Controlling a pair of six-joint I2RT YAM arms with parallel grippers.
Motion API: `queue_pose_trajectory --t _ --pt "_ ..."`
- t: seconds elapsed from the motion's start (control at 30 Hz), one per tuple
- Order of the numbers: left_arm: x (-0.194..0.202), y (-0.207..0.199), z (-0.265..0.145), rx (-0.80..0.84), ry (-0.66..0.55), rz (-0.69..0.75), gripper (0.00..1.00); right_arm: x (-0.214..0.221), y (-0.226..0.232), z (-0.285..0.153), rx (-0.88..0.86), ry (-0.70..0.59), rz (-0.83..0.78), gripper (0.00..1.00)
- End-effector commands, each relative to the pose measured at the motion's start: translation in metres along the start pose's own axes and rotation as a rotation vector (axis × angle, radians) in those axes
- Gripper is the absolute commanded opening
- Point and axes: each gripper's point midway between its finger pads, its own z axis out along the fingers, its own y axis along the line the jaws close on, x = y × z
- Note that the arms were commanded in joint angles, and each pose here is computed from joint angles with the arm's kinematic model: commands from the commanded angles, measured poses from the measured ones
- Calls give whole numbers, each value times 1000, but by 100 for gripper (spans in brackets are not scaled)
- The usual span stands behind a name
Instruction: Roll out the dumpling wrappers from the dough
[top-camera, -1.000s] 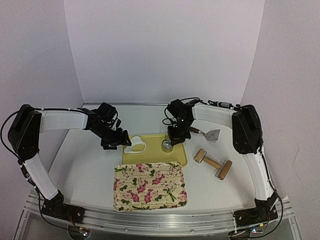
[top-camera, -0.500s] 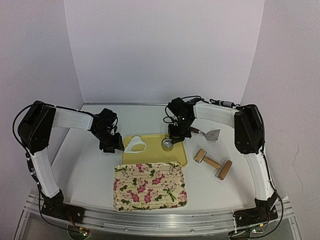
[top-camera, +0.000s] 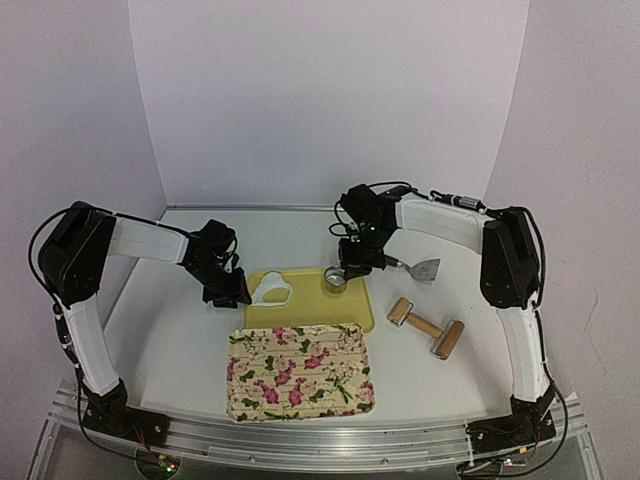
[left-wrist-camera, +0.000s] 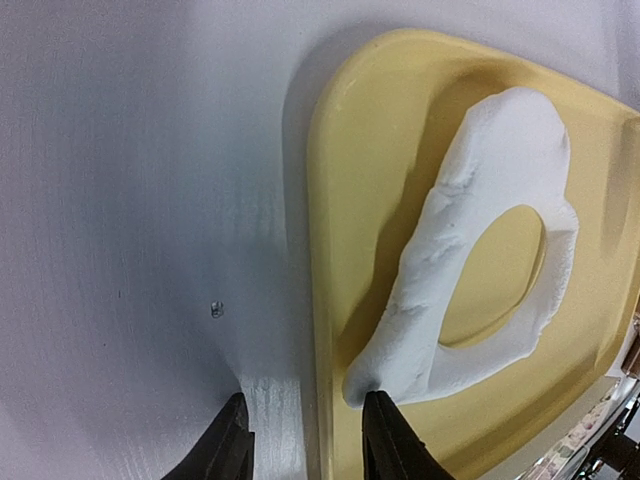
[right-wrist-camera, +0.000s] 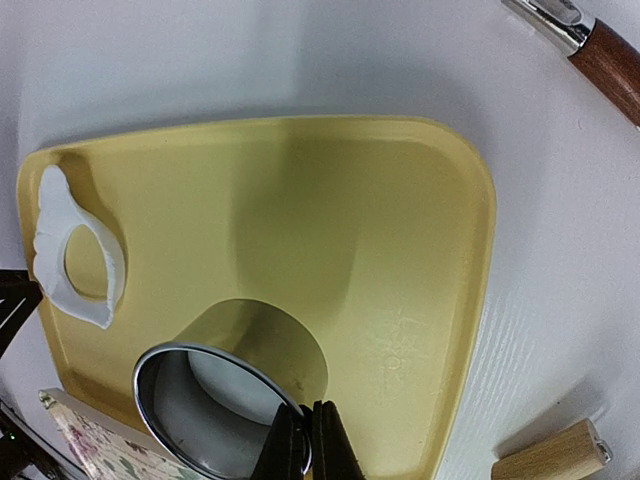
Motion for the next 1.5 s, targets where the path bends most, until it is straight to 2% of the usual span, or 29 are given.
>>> queue_pose_trajectory --t 0.0,0.17,0.27,0.37,0.43,0.53,0.87,0.93,1.07,1.2,1.3,1.33,1.37,1.43,1.47 --pt "16 1 1 -4 28 23 34 -13 19 -19 -50 -49 -5 0" --pt "33 3 13 -7 76 25 25 -12 22 -14 -49 -41 -26 0" --pt "38 3 21 -33 98 26 19 -9 16 -12 18 -55 -55 0" --pt "38 6 24 -53 97 6 7 -2 16 -7 -4 -30 -37 0" --pt "36 9 25 -75 89 -3 0 -1 18 -4 41 -49 -72 0" --pt "27 13 24 -114 56 -7 0 7 19 5 25 -13 -67 0" --pt "-28 12 22 -150 -71 -17 0 7 12 6 101 -48 -93 0" --pt "-35 14 26 -156 -75 -7 0 4 13 1 72 -64 -66 0" --pt "-48 22 22 -186 -98 15 0 -4 22 1 44 -76 -111 0" --pt "-66 21 8 -132 -140 49 1 1 13 8 71 -56 -96 0" --pt "-76 10 -1 -96 -165 103 10 6 12 15 65 -29 -80 0" --pt "-78 6 -2 -83 -167 118 16 7 13 17 60 -22 -79 0" --pt "-80 3 -4 -77 -168 124 25 8 14 18 53 -16 -80 0" --pt "-84 0 -10 -83 -169 123 54 7 17 17 46 -20 -80 0" --pt "-86 -1 -16 -89 -180 116 63 6 18 15 46 -27 -80 0"
